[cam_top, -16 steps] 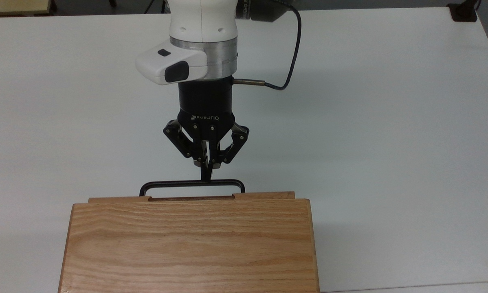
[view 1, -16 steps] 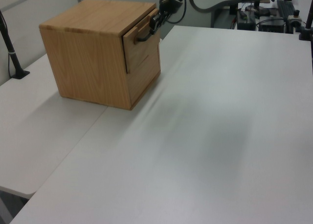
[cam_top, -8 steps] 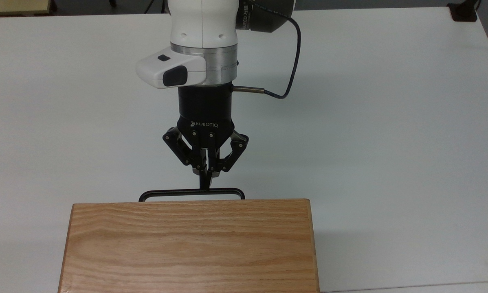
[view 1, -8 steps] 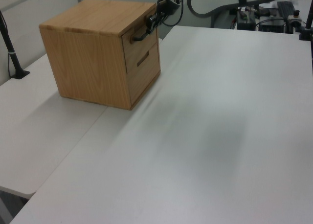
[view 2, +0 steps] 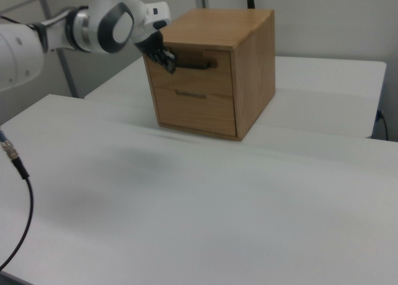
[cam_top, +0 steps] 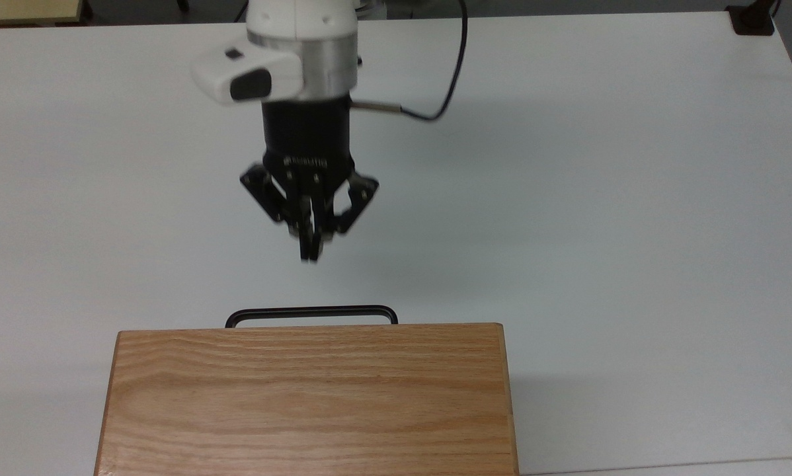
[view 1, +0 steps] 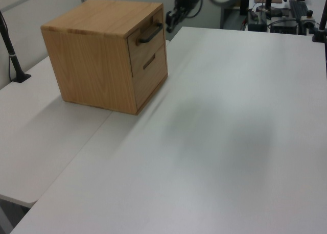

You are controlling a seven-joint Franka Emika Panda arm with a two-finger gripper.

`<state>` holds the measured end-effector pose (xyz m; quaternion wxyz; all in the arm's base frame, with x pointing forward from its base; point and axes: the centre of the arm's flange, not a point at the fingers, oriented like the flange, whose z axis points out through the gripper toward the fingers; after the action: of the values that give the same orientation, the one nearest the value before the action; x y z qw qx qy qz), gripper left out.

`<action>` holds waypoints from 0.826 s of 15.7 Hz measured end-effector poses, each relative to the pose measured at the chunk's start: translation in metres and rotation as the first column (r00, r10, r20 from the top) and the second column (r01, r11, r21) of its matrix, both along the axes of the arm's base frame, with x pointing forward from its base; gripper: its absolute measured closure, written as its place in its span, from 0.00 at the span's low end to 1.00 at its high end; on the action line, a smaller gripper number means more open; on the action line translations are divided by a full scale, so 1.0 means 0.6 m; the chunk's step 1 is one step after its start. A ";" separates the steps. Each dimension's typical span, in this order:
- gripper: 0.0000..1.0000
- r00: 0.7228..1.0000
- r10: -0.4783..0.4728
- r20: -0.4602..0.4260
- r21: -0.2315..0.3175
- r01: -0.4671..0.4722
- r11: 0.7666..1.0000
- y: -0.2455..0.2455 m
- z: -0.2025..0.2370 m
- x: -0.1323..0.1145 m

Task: Close the drawer by sliding it

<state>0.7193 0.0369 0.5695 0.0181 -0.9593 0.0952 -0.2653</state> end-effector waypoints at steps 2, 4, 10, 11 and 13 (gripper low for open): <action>0.79 0.992 0.017 -0.123 0.011 -0.016 1.000 -0.013 0.023 -0.055; 0.59 0.970 0.025 -0.241 0.029 -0.018 0.999 -0.025 0.041 -0.110; 0.00 0.886 0.029 -0.463 0.007 -0.029 1.000 -0.049 0.068 -0.212; 0.00 0.877 0.026 -0.479 0.001 -0.029 1.000 -0.052 0.070 -0.221; 0.00 0.870 0.023 -0.493 -0.007 -0.031 1.000 -0.057 0.068 -0.230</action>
<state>0.5815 0.0026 0.6106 -0.0100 -0.9966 0.0813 -0.0124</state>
